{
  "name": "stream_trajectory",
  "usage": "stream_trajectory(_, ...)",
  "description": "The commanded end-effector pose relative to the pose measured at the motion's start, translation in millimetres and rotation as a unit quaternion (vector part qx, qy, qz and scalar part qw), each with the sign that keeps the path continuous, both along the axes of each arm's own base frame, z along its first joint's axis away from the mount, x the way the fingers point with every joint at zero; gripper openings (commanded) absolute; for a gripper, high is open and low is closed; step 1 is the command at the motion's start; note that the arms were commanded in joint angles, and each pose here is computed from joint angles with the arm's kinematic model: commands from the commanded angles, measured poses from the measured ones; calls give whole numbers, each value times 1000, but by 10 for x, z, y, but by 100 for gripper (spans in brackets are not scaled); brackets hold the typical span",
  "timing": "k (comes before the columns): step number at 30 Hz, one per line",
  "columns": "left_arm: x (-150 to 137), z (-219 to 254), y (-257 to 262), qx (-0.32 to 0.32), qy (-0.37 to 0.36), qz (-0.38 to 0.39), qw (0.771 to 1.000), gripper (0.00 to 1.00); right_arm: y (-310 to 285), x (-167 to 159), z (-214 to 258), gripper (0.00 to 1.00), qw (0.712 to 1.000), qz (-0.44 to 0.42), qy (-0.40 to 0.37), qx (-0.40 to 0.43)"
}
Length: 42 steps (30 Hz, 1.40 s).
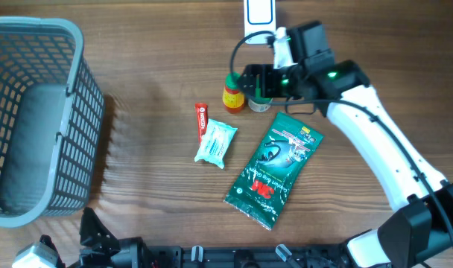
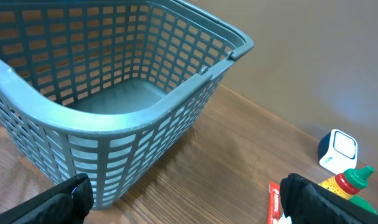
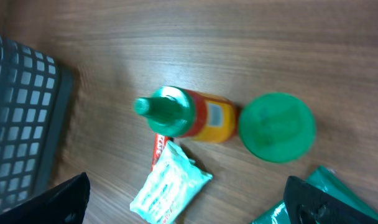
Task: Scan the item barcode
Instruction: 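Return the empty right gripper toward the sriracha bottle, then grasp the sriracha bottle with the right gripper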
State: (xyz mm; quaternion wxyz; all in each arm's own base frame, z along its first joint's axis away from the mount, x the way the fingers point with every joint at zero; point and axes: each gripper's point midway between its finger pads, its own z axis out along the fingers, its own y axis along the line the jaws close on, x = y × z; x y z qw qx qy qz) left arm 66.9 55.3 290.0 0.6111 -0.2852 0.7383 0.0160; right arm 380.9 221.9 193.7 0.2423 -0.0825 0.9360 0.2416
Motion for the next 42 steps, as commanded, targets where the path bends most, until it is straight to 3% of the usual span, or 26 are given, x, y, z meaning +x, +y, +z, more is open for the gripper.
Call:
stream_trajectory(1,1,14,-15,-3,-5,-5,1000,100,39,72,-12,100,997,-12,-46,-57)
stream_trajectory(7,1,14,-15,-3,-5,-5,1000,100,291,213,63,100,994,-5,-99,-51)
stream_trajectory(15,1,14,-15,-3,-5,-5,1000,100,562,362,-567,99,995,27,-73,-68)
stream_trajectory(19,1,14,-15,-3,-5,-5,1000,100,606,369,-715,85,995,31,-64,-74)
stream_trajectory(24,1,14,-15,-3,-5,-5,1000,100,568,430,-701,53,993,18,-76,-83)
stream_trajectory(29,1,14,-15,-3,-5,-5,1000,100,566,422,-705,37,994,19,-74,-84)
stream_trajectory(33,1,14,-15,-3,-5,-5,1000,100,638,308,-698,28,992,68,-70,-78)
stream_trajectory(42,1,14,-15,-3,-5,-5,1000,100,488,29,-605,28,981,135,-63,-123)
